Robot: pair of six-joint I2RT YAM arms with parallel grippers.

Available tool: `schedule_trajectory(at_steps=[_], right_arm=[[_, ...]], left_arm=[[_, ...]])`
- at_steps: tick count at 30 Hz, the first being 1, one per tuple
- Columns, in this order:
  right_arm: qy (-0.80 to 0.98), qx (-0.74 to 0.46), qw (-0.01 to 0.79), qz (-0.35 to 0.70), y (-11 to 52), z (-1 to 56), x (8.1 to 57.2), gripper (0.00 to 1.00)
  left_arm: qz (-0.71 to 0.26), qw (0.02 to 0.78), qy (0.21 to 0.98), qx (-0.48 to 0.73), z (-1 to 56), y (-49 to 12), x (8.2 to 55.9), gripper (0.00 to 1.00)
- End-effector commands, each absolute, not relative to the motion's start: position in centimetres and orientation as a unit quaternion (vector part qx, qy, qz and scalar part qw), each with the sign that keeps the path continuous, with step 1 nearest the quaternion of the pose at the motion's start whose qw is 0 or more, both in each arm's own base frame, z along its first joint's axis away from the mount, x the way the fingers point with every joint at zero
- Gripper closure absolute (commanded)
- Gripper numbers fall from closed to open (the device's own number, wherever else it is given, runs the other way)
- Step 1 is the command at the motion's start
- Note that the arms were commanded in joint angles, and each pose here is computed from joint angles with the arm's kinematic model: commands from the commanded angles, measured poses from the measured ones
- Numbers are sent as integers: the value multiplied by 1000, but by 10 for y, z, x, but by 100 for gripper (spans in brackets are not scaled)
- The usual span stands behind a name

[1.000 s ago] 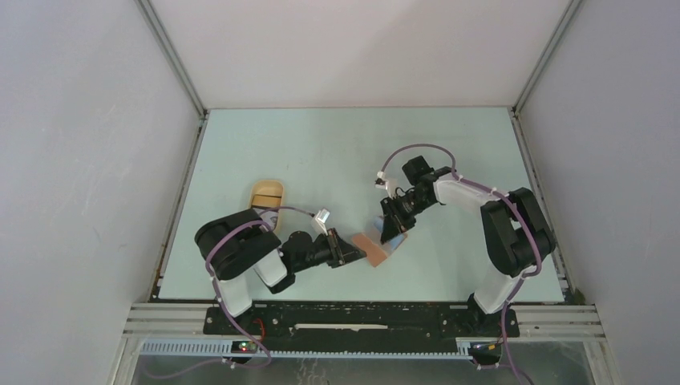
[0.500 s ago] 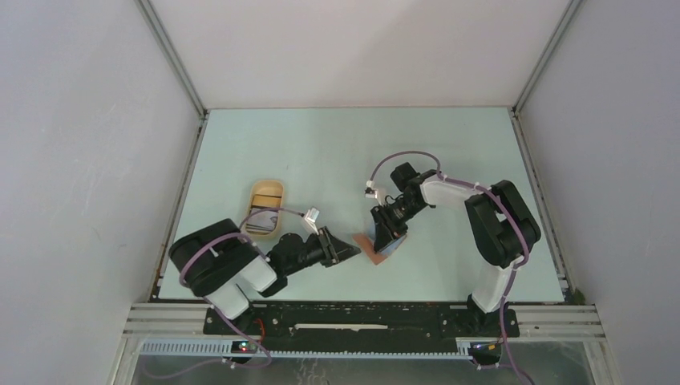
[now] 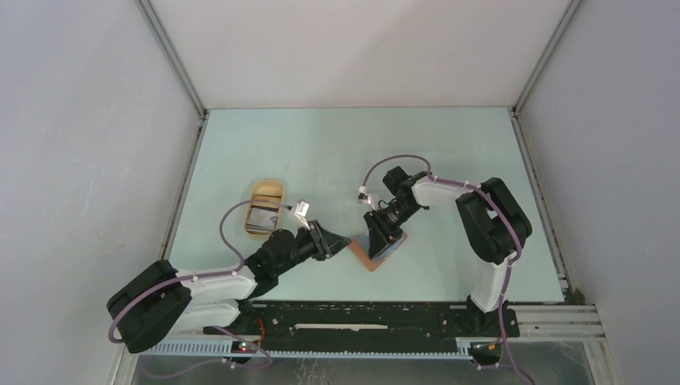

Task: Put the credit cards into the card holder
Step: Open the card holder at the center of the board.

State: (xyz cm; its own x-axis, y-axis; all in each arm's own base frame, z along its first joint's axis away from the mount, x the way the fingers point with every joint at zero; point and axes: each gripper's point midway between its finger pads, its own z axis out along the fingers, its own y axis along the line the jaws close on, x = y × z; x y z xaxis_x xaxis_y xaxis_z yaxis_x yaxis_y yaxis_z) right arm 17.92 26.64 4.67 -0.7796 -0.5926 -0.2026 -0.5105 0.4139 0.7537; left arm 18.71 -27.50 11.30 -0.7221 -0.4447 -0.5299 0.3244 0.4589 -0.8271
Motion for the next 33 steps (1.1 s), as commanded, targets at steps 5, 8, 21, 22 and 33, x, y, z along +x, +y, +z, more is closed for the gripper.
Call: schedule_trajectory(at_steps=[5, 8, 21, 22, 33], right_arm=[[-821, 336, 45, -460, 274, 60, 183, 43], [-822, 332, 55, -460, 273, 56, 183, 44], [-819, 332, 57, -464, 273, 57, 183, 47], [-820, 332, 55, -464, 272, 57, 184, 47], [-817, 341, 23, -466, 268, 72, 195, 47]], left_arm=[[-503, 376, 778, -11, 116, -301, 209, 84], [-513, 370, 774, -8, 116, -312, 213, 86], [-503, 354, 789, -15, 95, -330, 228, 86], [-502, 349, 791, -15, 91, -332, 229, 86], [-448, 299, 841, -54, 36, -317, 216, 93]])
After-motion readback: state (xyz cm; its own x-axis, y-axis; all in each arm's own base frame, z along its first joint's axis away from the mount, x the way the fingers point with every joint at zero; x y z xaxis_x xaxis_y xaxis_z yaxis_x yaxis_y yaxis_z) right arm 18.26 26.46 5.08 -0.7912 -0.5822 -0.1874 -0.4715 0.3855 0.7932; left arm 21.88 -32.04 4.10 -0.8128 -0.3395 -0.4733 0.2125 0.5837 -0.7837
